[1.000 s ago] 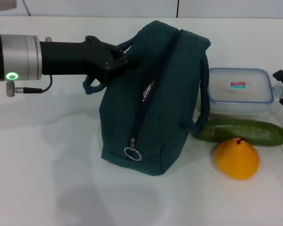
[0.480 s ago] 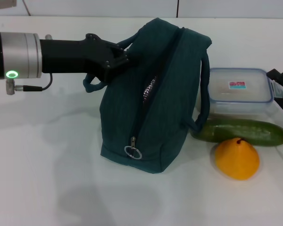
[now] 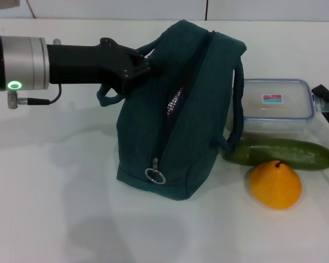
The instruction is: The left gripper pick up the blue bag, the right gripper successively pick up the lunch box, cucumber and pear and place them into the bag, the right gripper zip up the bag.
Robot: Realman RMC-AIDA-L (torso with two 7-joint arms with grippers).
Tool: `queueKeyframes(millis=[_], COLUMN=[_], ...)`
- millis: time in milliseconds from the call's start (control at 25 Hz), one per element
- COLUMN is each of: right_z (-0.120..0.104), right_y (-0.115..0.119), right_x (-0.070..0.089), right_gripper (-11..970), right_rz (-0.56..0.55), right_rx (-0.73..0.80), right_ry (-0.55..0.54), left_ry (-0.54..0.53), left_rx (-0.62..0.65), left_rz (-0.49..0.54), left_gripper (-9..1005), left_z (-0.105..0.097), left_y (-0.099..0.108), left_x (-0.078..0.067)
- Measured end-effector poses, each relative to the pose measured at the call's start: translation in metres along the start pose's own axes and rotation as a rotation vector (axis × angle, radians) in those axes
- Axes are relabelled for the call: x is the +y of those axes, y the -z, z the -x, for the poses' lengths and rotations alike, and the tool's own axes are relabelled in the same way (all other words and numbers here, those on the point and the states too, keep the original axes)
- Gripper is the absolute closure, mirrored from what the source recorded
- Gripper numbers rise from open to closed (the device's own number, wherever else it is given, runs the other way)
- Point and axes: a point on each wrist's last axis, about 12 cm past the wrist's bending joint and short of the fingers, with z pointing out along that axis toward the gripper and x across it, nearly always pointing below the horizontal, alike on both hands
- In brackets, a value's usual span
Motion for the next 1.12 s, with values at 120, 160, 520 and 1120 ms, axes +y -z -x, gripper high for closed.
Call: queueKeyframes(millis=[120, 160, 520, 1120], right_z=[0.000, 0.001, 0.018, 0.043], right_y=[0.000, 0.001, 0.005, 0.020], right_x=[0.000, 0.000, 0.017, 0.059], right_gripper=[810, 819, 863, 862], right_rz=[0.002, 0.002, 0.126, 0.413], right_rx=[0.000, -0.003, -0.036, -0.077], right_ry=[0.033, 0.053, 0.256, 0.528], left_ry=[-0.002, -0.004, -0.059, -0.035], left_rx=[-0.001, -0.002, -0.044, -0.022], left_rz=[0.001, 0.002, 0.003, -0.020], left_gripper=[951, 951, 951, 951], left_z=[0.000, 0.001, -0.003, 0.000], left_y=[0.000, 0.000, 0.000, -0.005], left_x=[0.000, 0.000, -0.001, -0.003])
